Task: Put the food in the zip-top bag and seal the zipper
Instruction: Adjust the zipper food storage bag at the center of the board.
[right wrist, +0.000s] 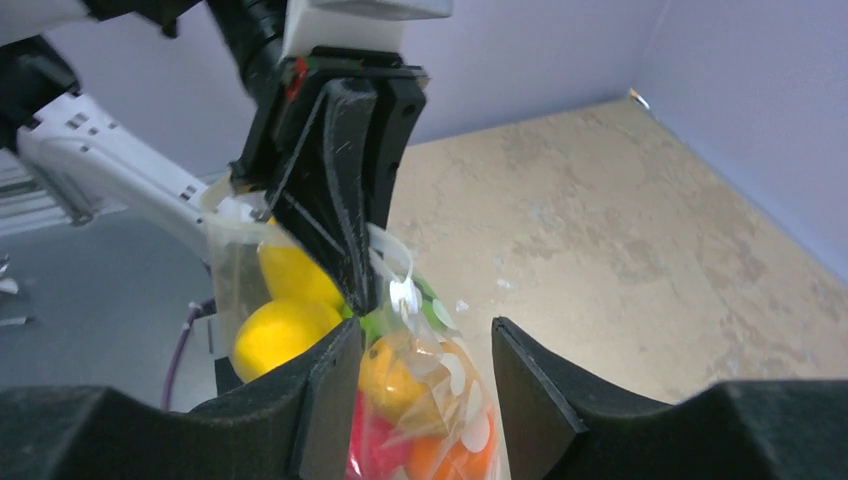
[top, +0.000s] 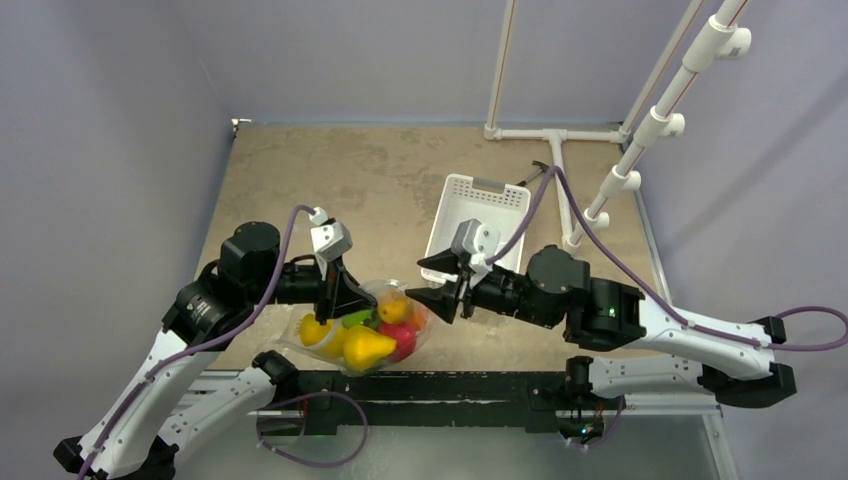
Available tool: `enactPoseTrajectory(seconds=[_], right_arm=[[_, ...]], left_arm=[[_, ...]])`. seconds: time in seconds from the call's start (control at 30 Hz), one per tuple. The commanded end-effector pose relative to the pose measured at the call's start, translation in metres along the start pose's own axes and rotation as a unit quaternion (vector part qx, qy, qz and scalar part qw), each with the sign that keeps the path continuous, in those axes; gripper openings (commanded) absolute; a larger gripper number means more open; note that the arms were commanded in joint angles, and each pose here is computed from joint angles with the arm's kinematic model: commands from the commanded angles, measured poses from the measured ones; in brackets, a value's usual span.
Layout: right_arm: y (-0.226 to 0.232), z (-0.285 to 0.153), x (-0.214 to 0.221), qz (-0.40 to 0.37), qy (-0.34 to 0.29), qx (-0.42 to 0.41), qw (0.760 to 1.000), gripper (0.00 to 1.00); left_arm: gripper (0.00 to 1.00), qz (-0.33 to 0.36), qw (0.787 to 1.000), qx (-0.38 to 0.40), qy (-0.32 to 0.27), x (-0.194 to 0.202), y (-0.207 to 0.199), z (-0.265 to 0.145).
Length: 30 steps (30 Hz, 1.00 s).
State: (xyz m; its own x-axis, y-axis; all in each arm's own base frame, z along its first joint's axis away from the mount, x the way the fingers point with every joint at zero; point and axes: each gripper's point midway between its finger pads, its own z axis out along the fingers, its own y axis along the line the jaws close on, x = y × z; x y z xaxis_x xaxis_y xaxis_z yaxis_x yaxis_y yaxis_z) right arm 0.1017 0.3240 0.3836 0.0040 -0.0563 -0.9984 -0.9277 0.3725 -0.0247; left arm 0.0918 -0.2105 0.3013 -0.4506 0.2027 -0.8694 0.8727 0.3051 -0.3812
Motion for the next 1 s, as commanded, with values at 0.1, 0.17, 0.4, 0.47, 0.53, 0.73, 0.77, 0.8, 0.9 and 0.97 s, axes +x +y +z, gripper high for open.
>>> enactPoseTrajectory(seconds=[0.1,0.17,0.4,0.47,0.53,0.73,0.77,0.8,0.9,0.97], right_arm=[[0.018,-0.021,-0.036,-0.075,-0.140,-0.067,0.985,0.55],[0.024,-0.020,-0.033,-0.084,-0.148,-0.083,0.982,0.55],[0.038,-0.007,-0.019,-0.104,-0.161,-0.116,0.975,0.55],[0.038,-0.001,-0.015,-0.106,-0.157,-0.114,0.975,0.55],[0.039,0.004,-0.012,-0.108,-0.155,-0.114,0.975,0.55],[0.039,0.015,-0.007,-0.110,-0.153,-0.109,0.976,0.55],[0.038,0.016,-0.006,-0.110,-0.153,-0.108,0.976,0.55],[0.039,0.016,-0.007,-0.110,-0.155,-0.108,0.976,0.55],[0.040,0.019,-0.006,-0.110,-0.156,-0.111,0.975,0.54],[0.042,0.023,-0.003,-0.111,-0.153,-0.116,0.975,0.53]], left_arm=[[0.00,0.040,0.997,0.053,-0.041,-0.027,-0.030,-0.012],[0.00,0.043,0.997,0.056,-0.042,-0.027,-0.032,-0.013],[0.00,0.049,0.995,0.068,-0.047,-0.030,-0.038,-0.016],[0.00,0.050,0.995,0.071,-0.048,-0.031,-0.040,-0.017],[0.00,0.052,0.995,0.074,-0.050,-0.032,-0.042,-0.019],[0.00,0.057,0.994,0.079,-0.053,-0.034,-0.047,-0.022],[0.00,0.057,0.994,0.079,-0.053,-0.034,-0.047,-0.023],[0.00,0.058,0.994,0.081,-0.054,-0.034,-0.048,-0.023],[0.00,0.060,0.993,0.082,-0.055,-0.034,-0.049,-0.024],[0.00,0.061,0.993,0.083,-0.056,-0.034,-0.050,-0.024]])
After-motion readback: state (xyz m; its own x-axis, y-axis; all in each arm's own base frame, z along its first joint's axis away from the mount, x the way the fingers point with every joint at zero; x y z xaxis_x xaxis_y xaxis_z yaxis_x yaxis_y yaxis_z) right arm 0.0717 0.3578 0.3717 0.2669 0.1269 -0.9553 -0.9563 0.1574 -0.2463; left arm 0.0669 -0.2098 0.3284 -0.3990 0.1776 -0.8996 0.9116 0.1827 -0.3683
